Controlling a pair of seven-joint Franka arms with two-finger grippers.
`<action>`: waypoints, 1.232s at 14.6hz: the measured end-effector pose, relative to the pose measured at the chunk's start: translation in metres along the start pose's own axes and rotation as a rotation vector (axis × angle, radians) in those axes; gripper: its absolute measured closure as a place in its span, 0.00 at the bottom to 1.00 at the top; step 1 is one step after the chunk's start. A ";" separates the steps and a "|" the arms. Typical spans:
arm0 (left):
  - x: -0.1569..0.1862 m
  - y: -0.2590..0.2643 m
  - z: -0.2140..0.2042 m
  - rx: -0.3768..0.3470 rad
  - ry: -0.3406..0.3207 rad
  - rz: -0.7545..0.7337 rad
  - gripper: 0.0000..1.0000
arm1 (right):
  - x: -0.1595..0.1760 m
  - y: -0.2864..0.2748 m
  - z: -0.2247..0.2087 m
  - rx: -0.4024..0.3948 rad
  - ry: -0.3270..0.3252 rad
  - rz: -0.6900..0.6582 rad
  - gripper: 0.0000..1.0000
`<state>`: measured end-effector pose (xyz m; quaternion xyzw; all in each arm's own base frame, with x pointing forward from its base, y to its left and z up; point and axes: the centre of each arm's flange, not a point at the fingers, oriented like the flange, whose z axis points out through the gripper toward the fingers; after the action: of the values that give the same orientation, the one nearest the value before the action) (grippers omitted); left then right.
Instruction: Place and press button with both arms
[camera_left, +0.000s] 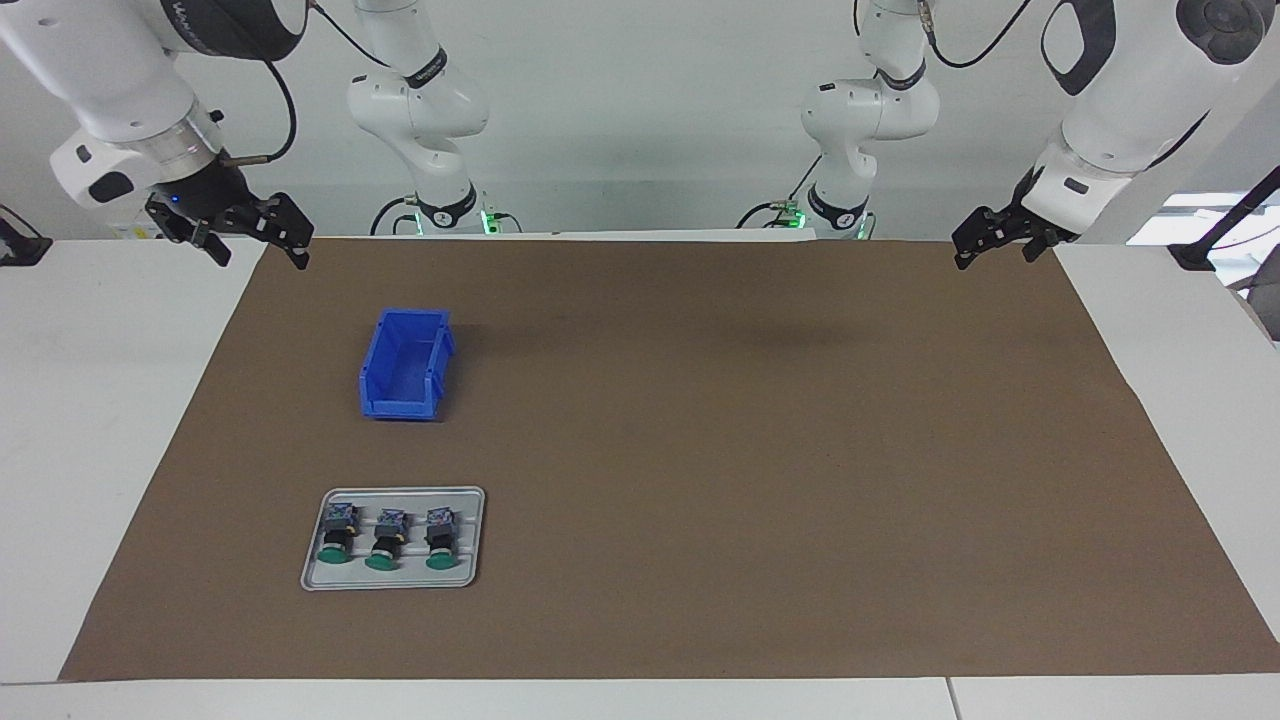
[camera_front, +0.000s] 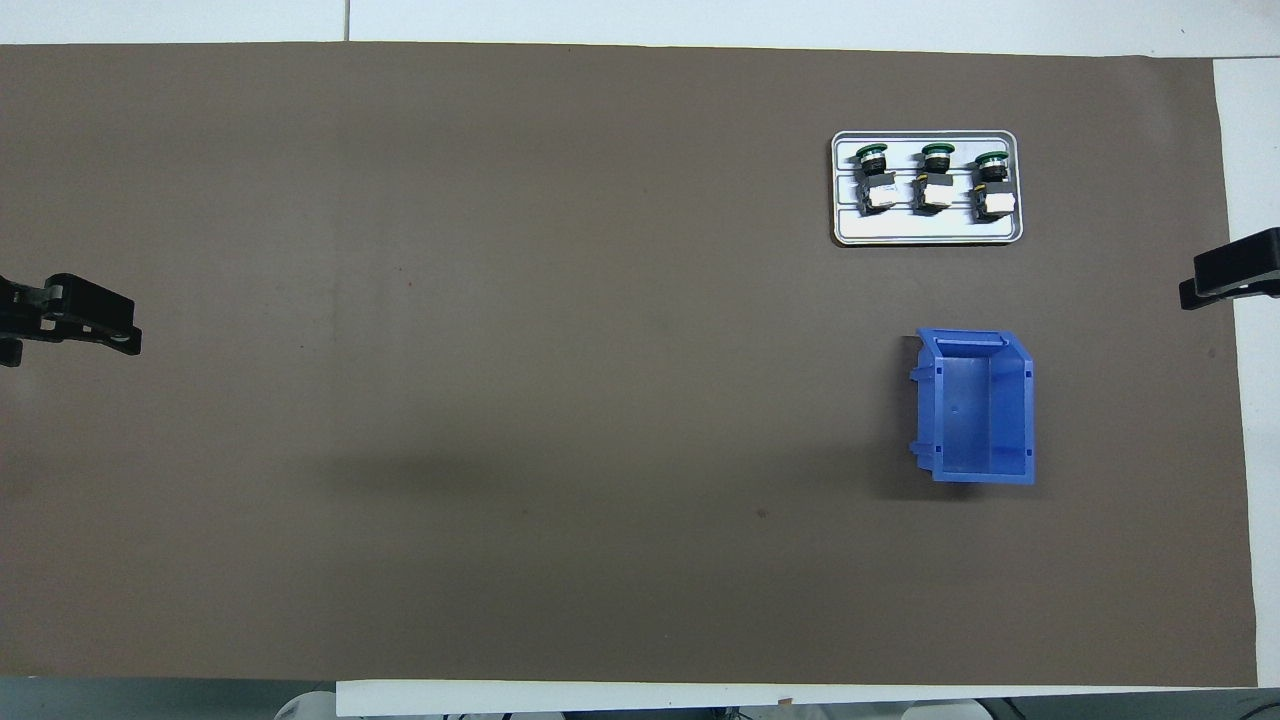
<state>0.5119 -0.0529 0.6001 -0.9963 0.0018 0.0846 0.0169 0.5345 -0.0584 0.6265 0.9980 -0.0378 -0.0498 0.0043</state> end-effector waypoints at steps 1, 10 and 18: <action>0.000 0.000 0.000 0.000 0.000 0.000 0.00 | 0.000 0.000 0.000 -0.003 0.000 -0.001 0.00; 0.002 0.000 -0.001 -0.002 0.017 0.001 0.00 | -0.001 -0.002 0.003 -0.007 -0.016 -0.007 0.00; 0.002 0.001 -0.002 -0.002 0.017 0.002 0.00 | 0.038 -0.104 0.033 -0.019 0.071 -0.131 0.00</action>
<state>0.5140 -0.0536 0.6013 -0.9970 0.0027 0.0760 0.0160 0.5763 0.0418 0.5884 0.9994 0.0284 -0.0148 0.0118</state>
